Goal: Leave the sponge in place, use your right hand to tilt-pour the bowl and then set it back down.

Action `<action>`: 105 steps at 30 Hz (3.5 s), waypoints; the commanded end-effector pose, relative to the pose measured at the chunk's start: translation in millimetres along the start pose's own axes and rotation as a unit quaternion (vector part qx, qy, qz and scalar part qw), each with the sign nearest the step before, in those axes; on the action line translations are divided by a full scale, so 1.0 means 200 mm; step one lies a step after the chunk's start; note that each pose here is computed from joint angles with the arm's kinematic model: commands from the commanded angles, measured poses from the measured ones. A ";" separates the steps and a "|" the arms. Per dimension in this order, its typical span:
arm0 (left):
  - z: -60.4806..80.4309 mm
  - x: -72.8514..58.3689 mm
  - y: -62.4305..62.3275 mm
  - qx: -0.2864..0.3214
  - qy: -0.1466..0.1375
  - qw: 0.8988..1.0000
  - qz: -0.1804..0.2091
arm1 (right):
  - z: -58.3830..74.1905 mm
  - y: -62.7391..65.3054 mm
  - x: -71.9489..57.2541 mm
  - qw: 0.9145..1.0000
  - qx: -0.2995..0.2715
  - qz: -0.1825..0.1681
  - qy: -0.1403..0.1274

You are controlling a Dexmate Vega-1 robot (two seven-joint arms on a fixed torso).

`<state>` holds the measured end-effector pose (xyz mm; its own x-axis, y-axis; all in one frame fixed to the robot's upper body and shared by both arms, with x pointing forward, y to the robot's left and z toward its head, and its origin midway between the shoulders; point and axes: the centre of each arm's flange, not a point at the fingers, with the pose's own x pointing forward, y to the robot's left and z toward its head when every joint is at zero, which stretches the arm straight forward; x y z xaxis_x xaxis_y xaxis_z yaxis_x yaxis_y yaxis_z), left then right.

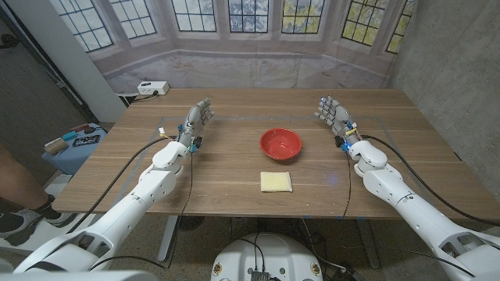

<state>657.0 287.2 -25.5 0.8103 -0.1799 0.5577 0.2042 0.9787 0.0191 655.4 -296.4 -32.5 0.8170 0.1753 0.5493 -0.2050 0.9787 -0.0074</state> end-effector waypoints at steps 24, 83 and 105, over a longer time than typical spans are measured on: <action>0.02 0.00 0.00 0.012 0.005 1.000 -0.007 | 0.10 0.09 -0.06 0.999 -0.045 0.004 0.016; 0.08 -0.03 0.02 0.022 -0.006 0.999 -0.024 | 0.44 0.26 -0.12 0.954 -0.269 0.035 0.129; 0.06 -0.08 0.00 0.015 -0.013 1.000 -0.024 | 0.48 0.31 -0.16 0.929 -0.314 0.064 0.185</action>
<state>641.1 294.8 -18.6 0.7886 -0.2333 0.5689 0.2246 0.9706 0.0868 571.7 -251.7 31.1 0.9485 0.2064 0.2404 -0.0352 0.8226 -0.5675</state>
